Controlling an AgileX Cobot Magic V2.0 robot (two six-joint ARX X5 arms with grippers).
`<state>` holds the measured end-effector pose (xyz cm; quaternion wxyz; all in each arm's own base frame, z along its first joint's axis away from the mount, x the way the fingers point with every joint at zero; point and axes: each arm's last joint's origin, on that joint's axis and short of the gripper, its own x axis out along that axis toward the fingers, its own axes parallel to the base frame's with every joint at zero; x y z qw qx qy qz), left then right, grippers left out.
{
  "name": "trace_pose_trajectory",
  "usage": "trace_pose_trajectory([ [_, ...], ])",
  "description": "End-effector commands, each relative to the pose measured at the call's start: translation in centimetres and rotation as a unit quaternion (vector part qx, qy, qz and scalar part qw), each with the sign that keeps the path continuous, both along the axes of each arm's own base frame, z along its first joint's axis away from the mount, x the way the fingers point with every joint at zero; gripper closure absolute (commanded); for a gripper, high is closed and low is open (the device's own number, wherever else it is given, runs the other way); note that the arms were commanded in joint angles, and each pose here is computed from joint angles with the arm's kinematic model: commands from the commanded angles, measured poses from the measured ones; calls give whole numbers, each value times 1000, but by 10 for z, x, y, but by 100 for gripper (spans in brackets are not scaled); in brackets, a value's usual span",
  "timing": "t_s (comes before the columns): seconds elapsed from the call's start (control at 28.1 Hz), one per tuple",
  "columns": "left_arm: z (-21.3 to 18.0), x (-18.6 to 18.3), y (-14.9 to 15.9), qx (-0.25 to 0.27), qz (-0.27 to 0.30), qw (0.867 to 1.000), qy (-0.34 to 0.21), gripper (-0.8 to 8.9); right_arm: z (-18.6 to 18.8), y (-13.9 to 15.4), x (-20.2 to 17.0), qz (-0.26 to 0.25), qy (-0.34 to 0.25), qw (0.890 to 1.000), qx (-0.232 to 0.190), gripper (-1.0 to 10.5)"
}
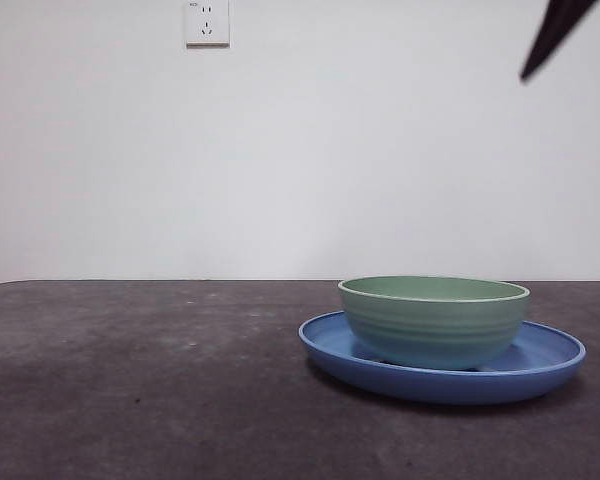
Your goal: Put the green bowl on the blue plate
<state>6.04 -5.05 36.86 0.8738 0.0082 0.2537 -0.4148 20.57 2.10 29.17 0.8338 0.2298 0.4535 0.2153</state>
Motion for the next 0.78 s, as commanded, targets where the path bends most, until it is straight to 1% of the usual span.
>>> trace_pose_trajectory([
  [0.04, 4, 0, -1, -7, -4, 1000, -3, 247, -9, -9, 17, 10, 9, 1000, 3, 375],
  [0.18, 4, 0, -1, -7, -4, 1000, -3, 247, -33, -20, 38, 17, 41, 999, 1, 461],
  [0.39, 4, 0, -1, -7, -4, 1000, -3, 247, -64, -22, 61, 39, 69, 997, -9, 537],
  [0.53, 4, 0, -1, -7, -4, 1000, -3, 247, -86, -23, 74, 49, 90, 995, -6, 592],
  [0.61, 4, 0, -1, -7, -4, 1000, -3, 247, -98, -22, 81, 61, 97, 993, 8, 593],
  [0.71, 4, 0, -1, -7, -4, 1000, -3, 247, -113, -21, 89, 69, 105, 992, 12, 604],
  [0.78, 4, 0, -1, -7, -4, 1000, -3, 247, -120, -19, 92, 73, 112, 991, 12, 651],
])
